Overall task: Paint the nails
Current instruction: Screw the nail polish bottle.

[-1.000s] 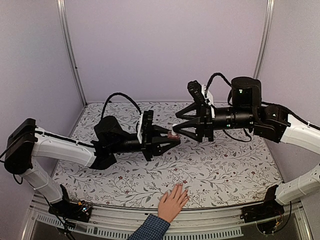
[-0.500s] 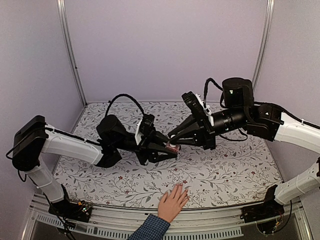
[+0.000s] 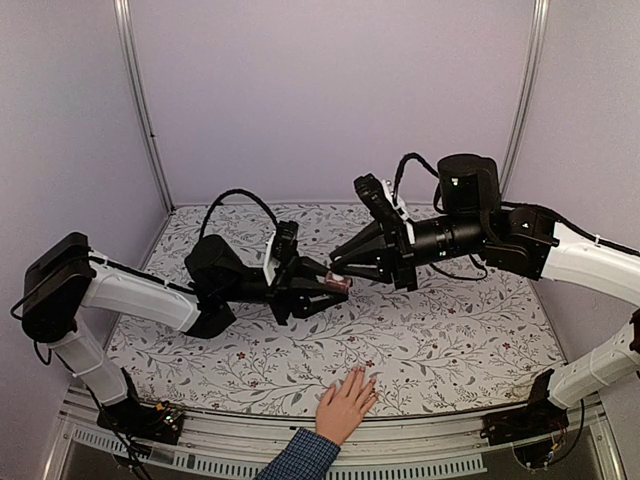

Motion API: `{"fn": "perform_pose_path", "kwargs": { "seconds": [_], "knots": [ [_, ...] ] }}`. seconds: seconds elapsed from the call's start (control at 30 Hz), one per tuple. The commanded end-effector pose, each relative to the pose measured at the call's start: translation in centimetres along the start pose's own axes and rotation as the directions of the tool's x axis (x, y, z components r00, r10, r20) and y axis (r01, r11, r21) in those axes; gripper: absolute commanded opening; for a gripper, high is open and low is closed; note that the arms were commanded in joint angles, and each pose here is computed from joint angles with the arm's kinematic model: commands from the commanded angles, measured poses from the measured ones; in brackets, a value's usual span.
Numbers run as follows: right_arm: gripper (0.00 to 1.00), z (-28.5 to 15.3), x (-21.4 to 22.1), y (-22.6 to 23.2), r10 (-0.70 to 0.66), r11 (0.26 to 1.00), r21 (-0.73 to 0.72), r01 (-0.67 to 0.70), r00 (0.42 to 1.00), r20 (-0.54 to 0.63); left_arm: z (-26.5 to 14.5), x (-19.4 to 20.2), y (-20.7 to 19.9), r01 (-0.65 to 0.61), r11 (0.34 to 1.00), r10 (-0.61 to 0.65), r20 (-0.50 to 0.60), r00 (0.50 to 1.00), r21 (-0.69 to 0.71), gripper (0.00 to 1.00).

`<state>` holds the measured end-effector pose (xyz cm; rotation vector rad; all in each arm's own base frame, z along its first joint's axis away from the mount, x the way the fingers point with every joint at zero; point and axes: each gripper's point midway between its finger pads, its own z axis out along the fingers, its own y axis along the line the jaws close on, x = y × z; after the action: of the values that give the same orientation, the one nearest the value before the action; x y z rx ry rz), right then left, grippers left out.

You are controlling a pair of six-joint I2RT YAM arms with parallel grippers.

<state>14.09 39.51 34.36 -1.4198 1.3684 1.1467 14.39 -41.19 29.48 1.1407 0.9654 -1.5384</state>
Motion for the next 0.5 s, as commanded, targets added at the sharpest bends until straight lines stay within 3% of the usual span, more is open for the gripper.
{"fn": "perform_pose_path", "kwargs": {
  "seconds": [0.0, 0.2, 0.47],
  "knots": [
    [0.00, -0.2, 0.3, -1.0, 0.068, 0.996, 0.060, -0.067, 0.997, -0.024, -2.1, -3.2, 4.5, -0.081, 0.960, 0.103, 0.068, 0.992, -0.267, 0.00],
    [0.00, 0.6, 1.3, -2.8, 0.136, 0.981, 0.143, -0.130, 0.990, -0.032, -3.2, -3.4, 7.7, -0.106, 0.873, 0.142, 0.041, 0.989, -0.476, 0.00],
    [0.00, 1.2, 2.7, -6.3, 0.251, 0.912, 0.336, -0.236, 0.968, 0.001, -2.8, -0.9, 11.7, -0.207, 0.675, 0.147, -0.146, 0.978, -0.708, 0.00]
  ]
}}
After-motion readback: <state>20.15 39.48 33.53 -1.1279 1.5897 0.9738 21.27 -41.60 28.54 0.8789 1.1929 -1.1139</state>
